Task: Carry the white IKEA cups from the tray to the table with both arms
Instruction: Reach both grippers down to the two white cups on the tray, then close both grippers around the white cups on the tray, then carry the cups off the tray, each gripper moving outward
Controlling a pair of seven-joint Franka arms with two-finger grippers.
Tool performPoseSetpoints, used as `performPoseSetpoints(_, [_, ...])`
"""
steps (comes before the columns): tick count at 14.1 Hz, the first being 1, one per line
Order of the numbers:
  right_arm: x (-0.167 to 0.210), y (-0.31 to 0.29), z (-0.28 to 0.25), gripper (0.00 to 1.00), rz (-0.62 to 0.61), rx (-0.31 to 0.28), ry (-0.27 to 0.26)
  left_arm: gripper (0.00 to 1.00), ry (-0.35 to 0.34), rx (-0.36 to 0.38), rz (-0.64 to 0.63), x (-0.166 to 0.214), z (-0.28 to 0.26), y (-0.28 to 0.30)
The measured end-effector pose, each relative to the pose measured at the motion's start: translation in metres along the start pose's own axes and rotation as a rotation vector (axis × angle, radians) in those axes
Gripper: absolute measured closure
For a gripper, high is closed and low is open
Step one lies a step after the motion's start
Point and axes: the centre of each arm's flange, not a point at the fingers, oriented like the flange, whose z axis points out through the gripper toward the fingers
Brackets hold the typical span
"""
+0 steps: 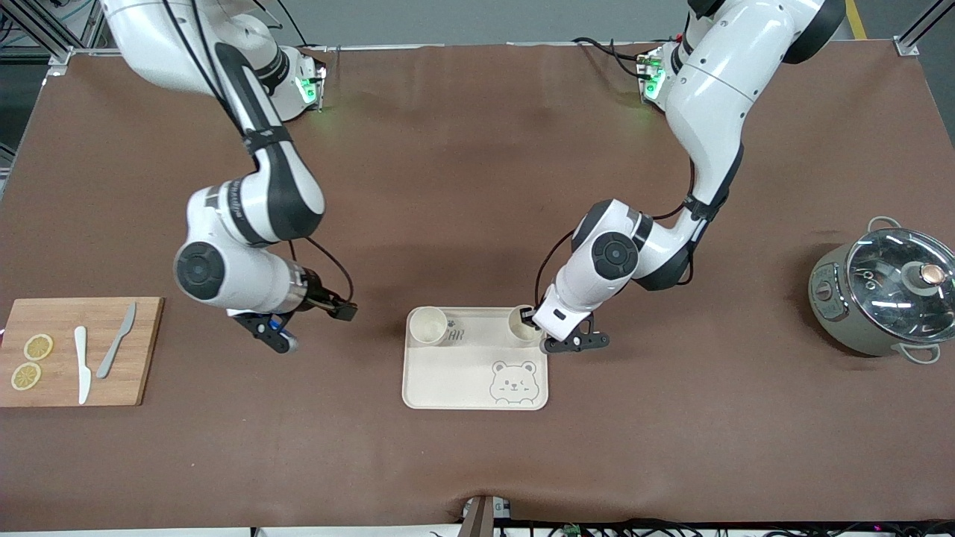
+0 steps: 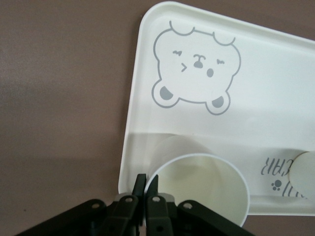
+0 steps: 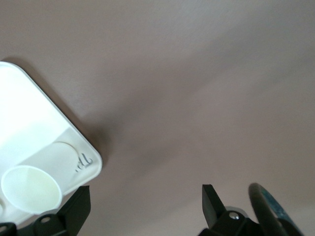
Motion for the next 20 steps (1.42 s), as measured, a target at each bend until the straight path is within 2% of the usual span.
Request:
performPoseSetpoints(5, [-0.034, -0.06, 0.047, 0.0, 0.102, 0.077, 0.076, 0.97, 0.075, -0.038, -0.002, 0.022, -0.046, 0.007])
performPoseSetpoints(6, [-0.039, -0.067, 0.054, 0.0, 0.116, 0.095, 0.071, 0.97, 0.096, -0.047, -0.001, 0.026, -0.063, 0.008])
performPoseSetpoints(8, [-0.051, -0.077, 0.063, 0.0, 0.142, 0.13, 0.016, 0.97, 0.119, -0.044, -0.007, 0.034, -0.097, 0.006])
performPoseSetpoints(10, [-0.059, -0.082, 0.063, 0.0, 0.143, 0.142, -0.005, 0.97, 0.135, -0.032, -0.03, 0.048, -0.13, -0.011])
performPoseSetpoints(11, [-0.061, -0.083, 0.065, 0.08, 0.143, 0.14, -0.01, 0.97, 0.143, -0.024, -0.029, 0.055, -0.145, -0.022])
performPoseSetpoints(12, [-0.061, -0.082, 0.07, 0.08, 0.143, 0.132, -0.013, 0.97, 0.152, -0.017, -0.027, 0.063, -0.161, -0.035])
performPoseSetpoints(13, [-0.061, -0.082, 0.077, 0.14, 0.144, 0.123, -0.016, 0.97, 0.159, -0.009, -0.025, 0.07, -0.174, -0.047])
performPoseSetpoints(15, [-0.058, -0.08, 0.089, 0.34, 0.15, 0.108, -0.02, 0.97, 0.15, 0.016, -0.04, 0.079, -0.194, -0.069])
performPoseSetpoints(18, [-0.053, -0.078, 0.091, 0.69, 0.161, 0.106, -0.021, 0.97, 0.109, 0.063, -0.083, 0.09, -0.206, -0.112])
performPoseSetpoints(20, [-0.048, -0.078, 0.086, 0.92, 0.185, 0.128, -0.036, 0.97, 0.072, 0.094, -0.101, 0.099, -0.201, -0.155])
